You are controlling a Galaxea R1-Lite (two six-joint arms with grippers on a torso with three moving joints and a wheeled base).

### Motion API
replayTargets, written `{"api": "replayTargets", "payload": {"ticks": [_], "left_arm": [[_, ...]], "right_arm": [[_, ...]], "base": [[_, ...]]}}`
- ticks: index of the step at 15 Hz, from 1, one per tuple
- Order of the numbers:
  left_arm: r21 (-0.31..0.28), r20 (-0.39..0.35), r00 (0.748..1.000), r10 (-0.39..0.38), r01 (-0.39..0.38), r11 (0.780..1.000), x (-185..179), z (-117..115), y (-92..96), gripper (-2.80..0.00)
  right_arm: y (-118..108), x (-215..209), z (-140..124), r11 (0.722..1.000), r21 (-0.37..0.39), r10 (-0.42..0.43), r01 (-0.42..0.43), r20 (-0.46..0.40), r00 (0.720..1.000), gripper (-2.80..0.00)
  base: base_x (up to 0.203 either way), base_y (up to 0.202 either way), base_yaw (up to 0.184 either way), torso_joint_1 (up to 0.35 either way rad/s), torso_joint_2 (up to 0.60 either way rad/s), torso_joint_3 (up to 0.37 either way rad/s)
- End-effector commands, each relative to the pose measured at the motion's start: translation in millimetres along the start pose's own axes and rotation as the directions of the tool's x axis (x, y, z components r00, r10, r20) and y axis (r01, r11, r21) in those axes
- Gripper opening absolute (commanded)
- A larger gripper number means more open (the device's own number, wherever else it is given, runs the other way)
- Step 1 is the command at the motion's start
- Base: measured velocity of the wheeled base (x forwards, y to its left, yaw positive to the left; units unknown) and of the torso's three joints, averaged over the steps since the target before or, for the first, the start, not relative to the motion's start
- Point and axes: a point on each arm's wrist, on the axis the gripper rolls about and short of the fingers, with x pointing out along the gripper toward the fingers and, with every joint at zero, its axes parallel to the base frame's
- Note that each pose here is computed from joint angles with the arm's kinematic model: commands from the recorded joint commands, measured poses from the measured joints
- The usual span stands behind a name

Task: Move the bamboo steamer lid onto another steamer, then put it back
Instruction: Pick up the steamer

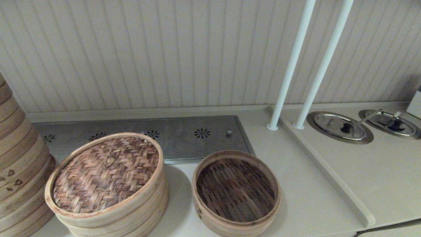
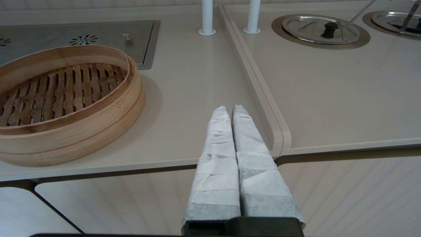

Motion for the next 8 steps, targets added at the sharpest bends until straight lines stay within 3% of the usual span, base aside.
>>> {"api": "replayTargets", "payload": {"ticks": [1,8], "left_arm": [[0.000,0.001,1.000,0.000,0.000,1.000,0.0,0.1,0.0,-2.80],[0.003,0.001,1.000,-0.002,0.002,1.000,-0.2,0.6,0.0,-2.80]], "right_arm": [[0.0,0.3,-0.8,1.000,-0.001,-0.001,0.001,-0.005,1.000,-2.80],[0.0,0.3,-0.8,1.000,0.000,-0.001,0.001,-0.005,1.000,-2.80]], "base": [[0.000,0.000,0.000,0.000,0.00,0.000],[0.000,0.000,0.000,0.000,0.00,0.000]]}}
